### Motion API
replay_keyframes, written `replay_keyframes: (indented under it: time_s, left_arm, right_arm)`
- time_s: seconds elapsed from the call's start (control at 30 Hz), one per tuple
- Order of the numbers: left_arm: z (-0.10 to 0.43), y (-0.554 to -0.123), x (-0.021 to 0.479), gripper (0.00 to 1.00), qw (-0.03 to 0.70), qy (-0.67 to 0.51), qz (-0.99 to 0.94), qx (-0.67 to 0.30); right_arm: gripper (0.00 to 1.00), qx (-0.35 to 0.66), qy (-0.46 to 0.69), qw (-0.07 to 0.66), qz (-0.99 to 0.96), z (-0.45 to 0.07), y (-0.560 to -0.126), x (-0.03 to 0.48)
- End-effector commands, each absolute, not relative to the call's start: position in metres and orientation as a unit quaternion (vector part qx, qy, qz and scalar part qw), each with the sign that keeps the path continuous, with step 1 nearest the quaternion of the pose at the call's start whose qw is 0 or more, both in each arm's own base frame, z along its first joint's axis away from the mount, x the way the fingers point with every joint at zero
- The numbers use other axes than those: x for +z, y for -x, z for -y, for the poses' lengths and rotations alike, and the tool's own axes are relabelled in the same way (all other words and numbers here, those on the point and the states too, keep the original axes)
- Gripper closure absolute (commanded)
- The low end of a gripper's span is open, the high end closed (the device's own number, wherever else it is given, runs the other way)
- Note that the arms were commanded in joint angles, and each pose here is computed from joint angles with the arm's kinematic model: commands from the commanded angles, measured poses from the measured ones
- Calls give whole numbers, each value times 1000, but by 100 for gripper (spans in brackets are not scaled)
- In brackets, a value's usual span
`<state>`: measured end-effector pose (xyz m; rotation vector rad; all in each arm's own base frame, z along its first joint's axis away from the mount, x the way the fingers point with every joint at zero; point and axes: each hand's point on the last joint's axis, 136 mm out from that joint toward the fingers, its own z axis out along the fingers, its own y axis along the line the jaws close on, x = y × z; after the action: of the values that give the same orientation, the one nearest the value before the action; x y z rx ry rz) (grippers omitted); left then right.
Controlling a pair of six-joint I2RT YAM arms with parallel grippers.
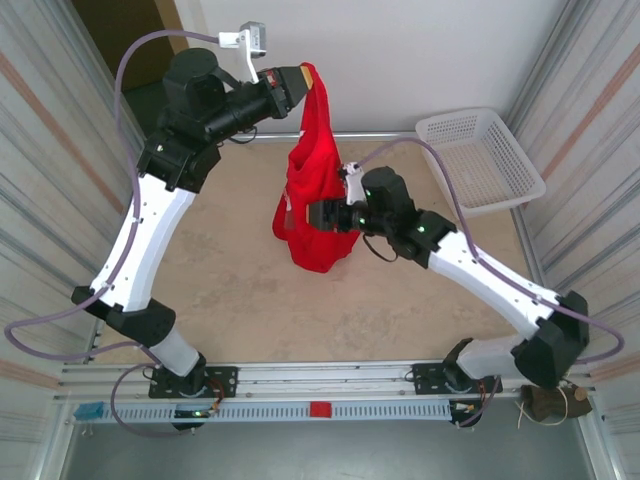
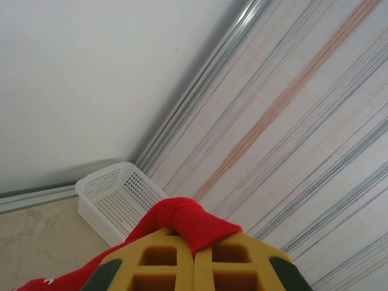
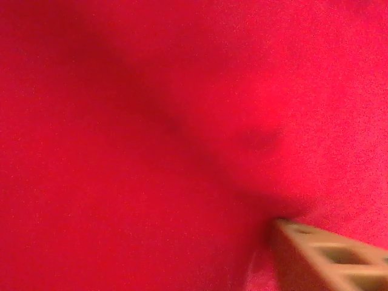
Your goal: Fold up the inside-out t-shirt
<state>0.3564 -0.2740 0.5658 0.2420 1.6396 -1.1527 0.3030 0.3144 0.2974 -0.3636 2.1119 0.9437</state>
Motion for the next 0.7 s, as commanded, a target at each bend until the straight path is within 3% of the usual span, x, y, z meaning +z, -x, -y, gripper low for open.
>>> replay_keyframes:
  time_s: [0.0, 0.07, 0.13, 0.23, 0.3, 0.4, 0.67]
  left_arm:
    - [251, -365, 596, 100, 574, -76, -663, -475]
    - [232, -395, 594, 100, 578, -47, -668, -466]
    - [216, -416, 605, 100, 581, -31, -653, -484]
    - [210, -397, 649, 100, 617, -55, -598, -509]
    - [206, -383, 665, 100, 633, -60, -580, -510]
    - [205, -377, 656, 100, 627, -62, -591, -504]
    - [205, -359, 594, 100, 598, -54, -643, -476]
  right_arm:
    - [100, 337, 131, 471, -805, -288, -367, 353]
    - [100, 332, 94, 500, -795, -249, -415, 396]
    - [100, 361, 68, 558, -744, -209, -436, 481]
    - [100, 372, 96, 652, -654, -187, -399, 584]
    - [100, 373, 108, 679, -624, -181, -373, 614]
    - [100, 377, 111, 664, -636, -180, -359, 602]
    - [100, 423, 107, 545, -716, -213, -320, 474]
